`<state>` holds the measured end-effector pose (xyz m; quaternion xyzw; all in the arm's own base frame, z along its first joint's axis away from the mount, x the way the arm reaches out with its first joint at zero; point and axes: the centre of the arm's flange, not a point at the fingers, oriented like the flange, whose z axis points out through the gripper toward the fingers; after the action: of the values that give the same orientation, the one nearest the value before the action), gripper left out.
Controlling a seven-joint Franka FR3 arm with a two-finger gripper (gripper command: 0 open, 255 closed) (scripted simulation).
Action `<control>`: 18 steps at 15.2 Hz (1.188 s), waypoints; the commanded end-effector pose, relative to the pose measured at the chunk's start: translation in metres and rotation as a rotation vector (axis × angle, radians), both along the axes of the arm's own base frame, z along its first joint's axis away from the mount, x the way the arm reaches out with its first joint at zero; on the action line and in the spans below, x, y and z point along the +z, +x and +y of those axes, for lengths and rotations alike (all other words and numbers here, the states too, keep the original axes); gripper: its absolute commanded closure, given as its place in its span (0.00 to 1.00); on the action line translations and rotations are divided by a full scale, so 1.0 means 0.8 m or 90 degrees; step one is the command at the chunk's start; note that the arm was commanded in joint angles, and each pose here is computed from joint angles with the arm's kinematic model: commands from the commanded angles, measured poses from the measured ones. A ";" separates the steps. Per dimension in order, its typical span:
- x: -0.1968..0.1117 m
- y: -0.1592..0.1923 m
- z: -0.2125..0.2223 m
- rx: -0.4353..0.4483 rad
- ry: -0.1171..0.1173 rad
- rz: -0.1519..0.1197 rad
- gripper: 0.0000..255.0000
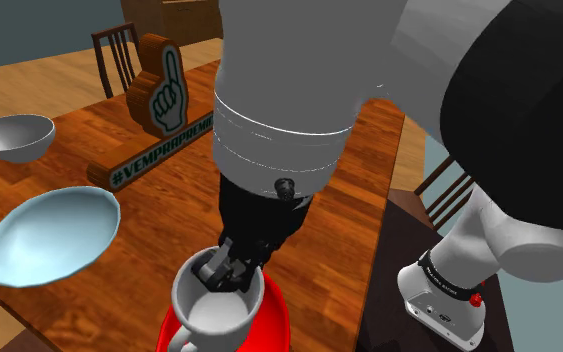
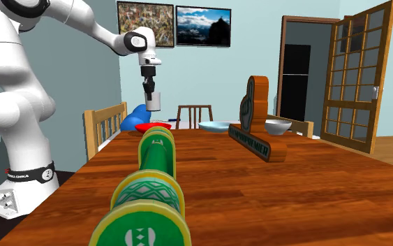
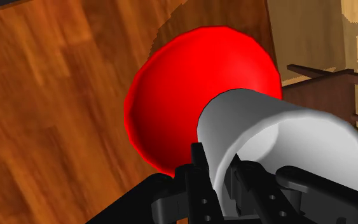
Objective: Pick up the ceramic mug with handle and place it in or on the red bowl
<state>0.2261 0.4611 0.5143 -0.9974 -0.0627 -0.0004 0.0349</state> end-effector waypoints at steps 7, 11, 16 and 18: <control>-0.053 -0.001 0.000 0.000 0.000 0.000 1.00; -0.079 -0.001 0.000 0.000 0.000 0.000 1.00; -0.100 -0.001 0.000 0.000 0.000 0.000 1.00; -0.100 -0.001 0.000 0.000 0.000 0.000 1.00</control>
<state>0.2253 0.4607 0.4342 -0.9974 -0.0626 -0.0005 0.0349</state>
